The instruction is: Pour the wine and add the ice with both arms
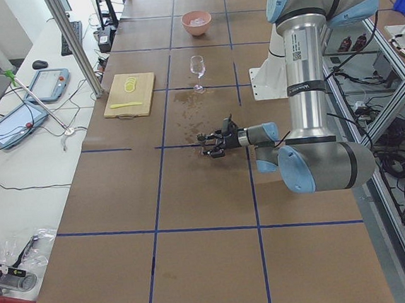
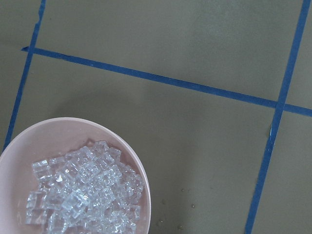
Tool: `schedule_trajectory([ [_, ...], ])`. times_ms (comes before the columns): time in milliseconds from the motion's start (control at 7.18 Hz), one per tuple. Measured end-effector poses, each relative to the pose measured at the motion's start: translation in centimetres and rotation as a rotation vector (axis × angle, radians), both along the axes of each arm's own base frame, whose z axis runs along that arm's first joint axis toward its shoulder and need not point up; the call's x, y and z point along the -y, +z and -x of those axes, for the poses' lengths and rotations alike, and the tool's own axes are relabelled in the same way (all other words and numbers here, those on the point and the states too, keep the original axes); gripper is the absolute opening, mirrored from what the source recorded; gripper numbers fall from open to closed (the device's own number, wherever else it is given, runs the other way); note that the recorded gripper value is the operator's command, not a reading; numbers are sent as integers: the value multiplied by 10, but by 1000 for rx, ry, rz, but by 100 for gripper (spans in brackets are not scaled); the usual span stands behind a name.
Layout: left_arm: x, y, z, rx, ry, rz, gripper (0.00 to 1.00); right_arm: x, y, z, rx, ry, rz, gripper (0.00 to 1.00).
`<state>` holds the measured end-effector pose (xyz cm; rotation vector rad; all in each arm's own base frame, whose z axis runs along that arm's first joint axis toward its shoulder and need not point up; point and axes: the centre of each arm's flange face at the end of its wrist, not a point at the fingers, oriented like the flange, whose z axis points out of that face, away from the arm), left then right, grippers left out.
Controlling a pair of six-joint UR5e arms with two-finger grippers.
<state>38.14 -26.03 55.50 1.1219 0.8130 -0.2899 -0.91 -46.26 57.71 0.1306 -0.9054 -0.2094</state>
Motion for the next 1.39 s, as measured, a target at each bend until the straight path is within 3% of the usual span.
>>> schedule_trajectory([
  [696, 13, 0, -3, 3, -26, 0, 82, 1, -1, 0, -1, 0, -2, 100],
  [1393, 22, -1, -7, 1, -43, -3, 60, 1, -1, 0, -1, 0, -2, 100],
])
